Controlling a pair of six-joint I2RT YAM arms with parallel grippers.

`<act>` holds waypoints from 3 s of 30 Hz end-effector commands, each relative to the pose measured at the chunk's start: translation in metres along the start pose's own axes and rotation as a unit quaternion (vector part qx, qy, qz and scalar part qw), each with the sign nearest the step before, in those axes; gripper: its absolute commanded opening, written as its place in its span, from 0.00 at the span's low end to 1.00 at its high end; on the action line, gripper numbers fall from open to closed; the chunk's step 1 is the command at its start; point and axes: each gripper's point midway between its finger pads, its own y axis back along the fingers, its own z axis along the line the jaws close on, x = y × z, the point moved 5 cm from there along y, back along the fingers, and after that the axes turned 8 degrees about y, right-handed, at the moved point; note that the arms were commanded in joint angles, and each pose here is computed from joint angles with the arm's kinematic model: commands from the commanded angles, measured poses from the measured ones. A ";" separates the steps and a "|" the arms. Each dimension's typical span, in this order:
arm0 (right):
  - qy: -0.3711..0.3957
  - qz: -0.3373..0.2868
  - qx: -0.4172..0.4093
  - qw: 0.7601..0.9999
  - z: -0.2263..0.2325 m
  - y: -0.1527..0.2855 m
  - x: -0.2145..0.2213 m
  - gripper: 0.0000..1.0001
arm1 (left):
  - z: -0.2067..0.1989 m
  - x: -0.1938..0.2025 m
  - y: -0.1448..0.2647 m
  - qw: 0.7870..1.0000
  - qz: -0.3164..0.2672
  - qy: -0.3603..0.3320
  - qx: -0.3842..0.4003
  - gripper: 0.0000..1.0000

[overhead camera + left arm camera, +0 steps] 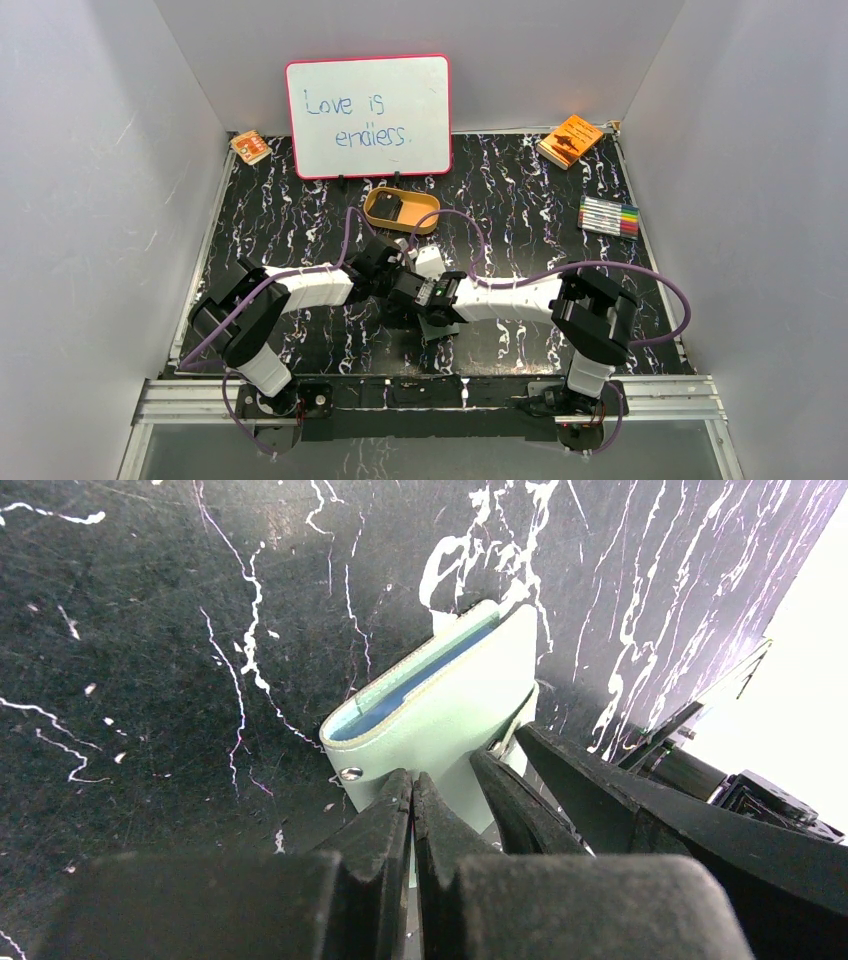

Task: Put the credit cards into the card holder
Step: Open the card holder at the center of the board.

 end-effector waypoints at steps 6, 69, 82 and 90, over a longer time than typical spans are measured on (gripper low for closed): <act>0.014 0.012 0.051 0.999 -0.028 0.008 0.011 0.19 | 0.056 0.022 -0.006 0.992 0.031 0.022 -0.119 0.00; -0.141 -0.019 -0.148 0.979 -0.025 0.006 -0.017 0.48 | -0.007 0.001 0.034 0.998 -0.003 -0.006 -0.065 0.60; -0.141 -0.025 -0.179 0.973 -0.019 0.004 -0.021 0.21 | -0.013 0.000 0.036 0.999 -0.005 -0.007 -0.053 0.59; -0.121 -0.051 -0.196 0.972 -0.027 0.026 -0.036 0.00 | -0.021 -0.013 0.058 0.995 -0.062 -0.005 -0.078 0.85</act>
